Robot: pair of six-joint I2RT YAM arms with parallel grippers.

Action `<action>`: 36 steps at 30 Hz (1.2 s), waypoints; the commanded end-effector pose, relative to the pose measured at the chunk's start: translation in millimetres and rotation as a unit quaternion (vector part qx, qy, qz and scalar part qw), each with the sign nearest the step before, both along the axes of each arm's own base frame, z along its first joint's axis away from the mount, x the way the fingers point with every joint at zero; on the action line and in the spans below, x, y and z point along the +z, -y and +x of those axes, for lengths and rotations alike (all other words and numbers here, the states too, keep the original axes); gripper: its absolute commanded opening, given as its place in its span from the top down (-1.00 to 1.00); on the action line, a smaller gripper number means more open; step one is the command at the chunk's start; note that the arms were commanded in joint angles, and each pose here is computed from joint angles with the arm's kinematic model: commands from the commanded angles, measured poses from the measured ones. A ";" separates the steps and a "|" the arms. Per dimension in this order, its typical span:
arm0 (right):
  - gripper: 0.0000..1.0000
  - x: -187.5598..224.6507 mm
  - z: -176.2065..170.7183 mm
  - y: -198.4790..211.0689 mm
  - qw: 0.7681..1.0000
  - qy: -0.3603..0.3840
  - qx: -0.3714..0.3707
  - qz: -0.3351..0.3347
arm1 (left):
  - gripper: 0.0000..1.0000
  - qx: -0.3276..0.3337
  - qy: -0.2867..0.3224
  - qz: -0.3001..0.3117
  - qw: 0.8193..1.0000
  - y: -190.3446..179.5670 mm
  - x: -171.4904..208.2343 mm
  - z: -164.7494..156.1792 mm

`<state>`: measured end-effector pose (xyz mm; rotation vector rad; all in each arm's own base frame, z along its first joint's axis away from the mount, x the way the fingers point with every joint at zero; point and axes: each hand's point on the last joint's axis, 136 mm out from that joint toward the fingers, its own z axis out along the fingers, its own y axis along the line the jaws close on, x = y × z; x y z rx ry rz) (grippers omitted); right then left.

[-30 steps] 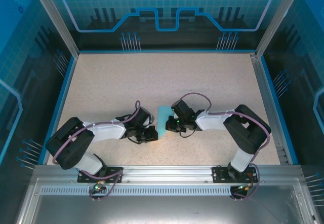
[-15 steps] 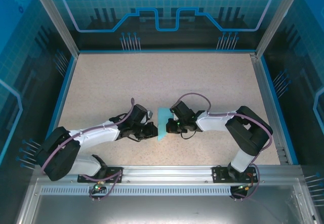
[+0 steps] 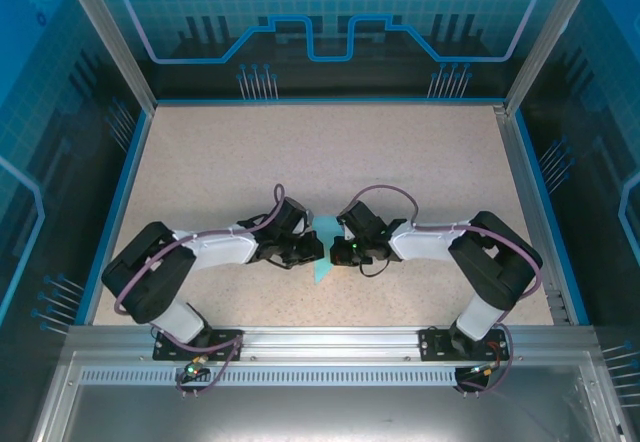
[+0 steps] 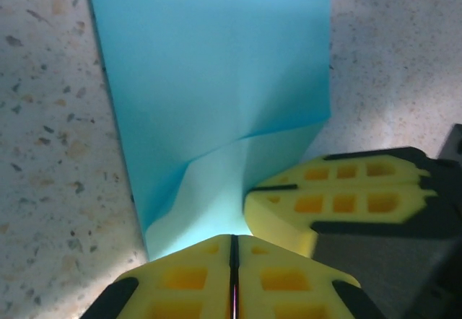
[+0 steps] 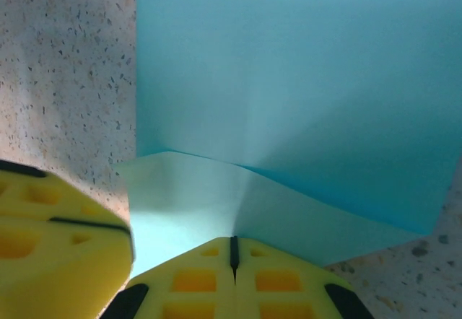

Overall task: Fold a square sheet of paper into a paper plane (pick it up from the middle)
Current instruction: Third fold the triangle at the center of the table.

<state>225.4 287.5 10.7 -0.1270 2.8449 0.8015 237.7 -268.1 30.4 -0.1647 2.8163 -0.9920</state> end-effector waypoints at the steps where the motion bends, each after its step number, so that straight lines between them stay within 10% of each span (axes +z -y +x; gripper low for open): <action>1: 0.96 -31.0 -33.6 28.7 0.996 -0.068 -0.006 -0.057 | 0.81 0.007 0.018 0.009 1.000 0.3 -3.7 13.3; 23: 0.96 -22.9 -26.0 29.0 0.997 -0.060 -0.008 -0.050 | 0.82 0.039 -0.008 0.015 0.999 -27.7 -31.7 24.3; 36: 0.95 -17.2 -22.2 27.4 0.998 -0.049 -0.020 -0.040 | 0.80 0.010 0.056 -0.039 0.998 -13.8 29.9 21.1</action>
